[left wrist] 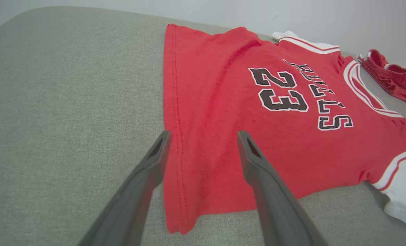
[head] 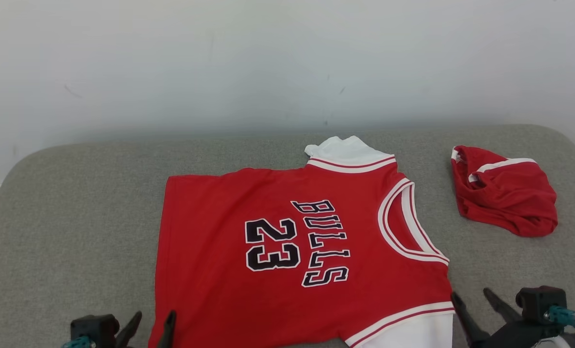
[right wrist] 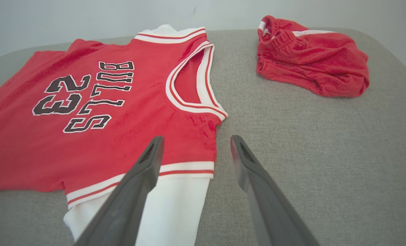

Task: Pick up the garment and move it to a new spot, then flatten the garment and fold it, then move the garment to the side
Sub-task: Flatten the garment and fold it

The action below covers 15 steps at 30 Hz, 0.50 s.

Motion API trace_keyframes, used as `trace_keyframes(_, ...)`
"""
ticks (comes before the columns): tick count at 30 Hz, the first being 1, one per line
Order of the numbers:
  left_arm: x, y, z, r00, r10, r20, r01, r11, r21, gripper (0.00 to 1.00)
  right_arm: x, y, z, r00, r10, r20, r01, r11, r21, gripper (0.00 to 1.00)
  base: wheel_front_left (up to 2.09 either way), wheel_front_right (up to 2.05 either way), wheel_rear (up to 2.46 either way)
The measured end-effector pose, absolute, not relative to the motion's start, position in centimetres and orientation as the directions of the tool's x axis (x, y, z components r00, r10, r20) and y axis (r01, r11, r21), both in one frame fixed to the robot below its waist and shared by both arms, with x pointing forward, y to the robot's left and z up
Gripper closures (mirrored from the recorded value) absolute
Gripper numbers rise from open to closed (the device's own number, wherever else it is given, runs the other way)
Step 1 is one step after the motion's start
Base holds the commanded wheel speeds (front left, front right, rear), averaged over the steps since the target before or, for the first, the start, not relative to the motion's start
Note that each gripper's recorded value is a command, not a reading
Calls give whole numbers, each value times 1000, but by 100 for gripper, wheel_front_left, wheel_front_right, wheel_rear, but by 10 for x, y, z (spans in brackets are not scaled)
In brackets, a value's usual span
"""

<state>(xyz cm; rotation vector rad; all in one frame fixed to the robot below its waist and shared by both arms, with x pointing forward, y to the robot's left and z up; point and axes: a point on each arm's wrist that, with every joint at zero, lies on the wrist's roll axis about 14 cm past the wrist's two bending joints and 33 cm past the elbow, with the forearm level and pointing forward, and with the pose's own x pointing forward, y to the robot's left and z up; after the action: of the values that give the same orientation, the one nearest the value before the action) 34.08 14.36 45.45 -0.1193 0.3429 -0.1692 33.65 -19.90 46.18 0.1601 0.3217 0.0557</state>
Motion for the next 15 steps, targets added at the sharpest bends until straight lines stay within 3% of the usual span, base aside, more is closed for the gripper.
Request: trace_keyframes(15, 311, 139, 390, 766, -225, -602, 129, 972, -199, 0, 304, -181, 405, 787, 179, -590, -42, 970, 238, 0, 0, 0, 0)
